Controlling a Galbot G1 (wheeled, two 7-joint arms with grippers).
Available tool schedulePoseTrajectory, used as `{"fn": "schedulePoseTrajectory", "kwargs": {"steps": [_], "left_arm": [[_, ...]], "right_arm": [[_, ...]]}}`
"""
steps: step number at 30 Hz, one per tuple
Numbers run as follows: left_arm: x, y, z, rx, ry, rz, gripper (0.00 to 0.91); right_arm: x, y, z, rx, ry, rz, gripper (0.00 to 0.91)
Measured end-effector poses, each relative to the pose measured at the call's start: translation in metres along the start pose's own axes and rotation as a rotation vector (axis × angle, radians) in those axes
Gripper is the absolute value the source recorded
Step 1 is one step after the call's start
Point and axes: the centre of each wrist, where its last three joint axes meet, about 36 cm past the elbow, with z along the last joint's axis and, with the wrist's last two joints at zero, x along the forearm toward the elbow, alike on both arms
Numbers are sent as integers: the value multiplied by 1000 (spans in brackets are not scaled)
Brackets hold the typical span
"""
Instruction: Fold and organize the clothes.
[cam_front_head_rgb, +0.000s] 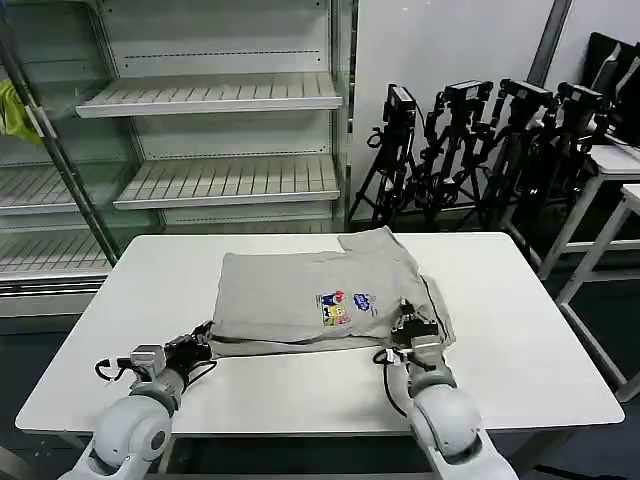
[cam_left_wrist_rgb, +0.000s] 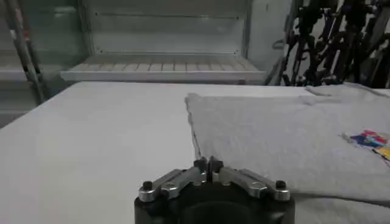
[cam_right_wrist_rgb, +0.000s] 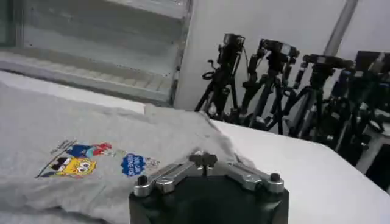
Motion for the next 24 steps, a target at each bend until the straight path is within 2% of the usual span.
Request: {"fn": "schedulePoseTrajectory", "kwargs": {"steps": [12,24], "left_arm": [[7,-3,6,32,-10,-11,907],[17,-8,28,62,47,-15,907]], "right_arm": [[15,-5,26,13,7,33,907],[19,-17,48,-45,98,59,907]]}}
